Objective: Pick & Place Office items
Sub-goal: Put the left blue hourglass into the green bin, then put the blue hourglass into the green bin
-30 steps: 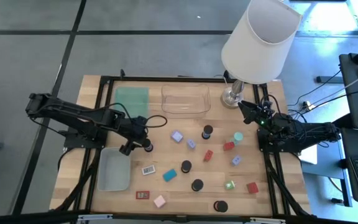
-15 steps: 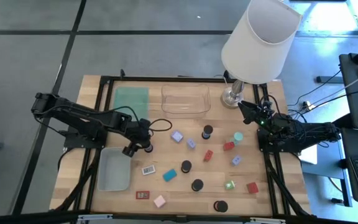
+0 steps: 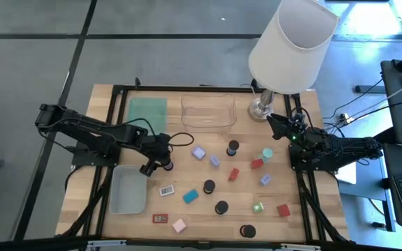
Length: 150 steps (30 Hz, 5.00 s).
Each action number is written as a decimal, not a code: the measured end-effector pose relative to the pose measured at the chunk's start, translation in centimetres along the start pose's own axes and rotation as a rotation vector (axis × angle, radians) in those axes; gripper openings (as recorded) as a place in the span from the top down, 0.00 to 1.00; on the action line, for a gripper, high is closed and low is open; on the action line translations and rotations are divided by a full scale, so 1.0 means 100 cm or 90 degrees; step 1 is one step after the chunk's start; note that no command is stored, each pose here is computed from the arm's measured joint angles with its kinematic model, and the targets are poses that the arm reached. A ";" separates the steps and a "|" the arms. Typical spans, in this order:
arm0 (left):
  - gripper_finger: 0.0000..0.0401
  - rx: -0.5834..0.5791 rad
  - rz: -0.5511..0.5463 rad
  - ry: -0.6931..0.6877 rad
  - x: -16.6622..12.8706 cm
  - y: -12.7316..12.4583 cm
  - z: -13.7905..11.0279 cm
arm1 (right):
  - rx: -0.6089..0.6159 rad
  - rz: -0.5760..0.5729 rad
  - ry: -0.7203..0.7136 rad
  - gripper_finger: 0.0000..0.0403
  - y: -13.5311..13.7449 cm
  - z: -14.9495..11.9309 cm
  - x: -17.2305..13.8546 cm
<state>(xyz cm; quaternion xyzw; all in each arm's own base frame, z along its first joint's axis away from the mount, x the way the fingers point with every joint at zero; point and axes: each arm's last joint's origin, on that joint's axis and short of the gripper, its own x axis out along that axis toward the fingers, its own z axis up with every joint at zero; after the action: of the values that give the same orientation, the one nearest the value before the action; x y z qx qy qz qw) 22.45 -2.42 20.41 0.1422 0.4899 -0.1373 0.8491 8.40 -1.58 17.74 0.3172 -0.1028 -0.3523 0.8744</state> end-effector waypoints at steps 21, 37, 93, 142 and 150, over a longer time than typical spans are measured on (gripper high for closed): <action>0.48 -0.301 0.325 -0.010 -0.086 0.048 0.004 | 0.017 0.000 0.000 0.41 0.000 0.000 0.000; 0.48 -0.917 0.487 0.032 -0.121 0.094 -0.079 | 0.017 -0.001 -0.001 0.41 0.000 0.000 0.000; 0.40 -1.009 0.485 0.111 -0.058 0.153 -0.133 | 0.017 0.016 0.015 0.41 0.001 -0.001 0.000; 0.34 -0.749 0.485 -0.231 -0.159 0.165 -0.053 | -0.358 0.086 0.257 0.16 0.124 0.014 0.072; 0.34 -0.711 0.468 -0.223 -0.158 0.164 -0.052 | -0.368 0.165 0.386 0.09 0.127 -0.008 0.080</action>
<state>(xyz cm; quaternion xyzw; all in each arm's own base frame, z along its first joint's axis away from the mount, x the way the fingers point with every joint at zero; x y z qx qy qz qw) 16.88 16.12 33.42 -0.1838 0.2626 0.4112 0.8533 21.60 0.36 24.75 0.1329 0.2226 -0.1451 0.9549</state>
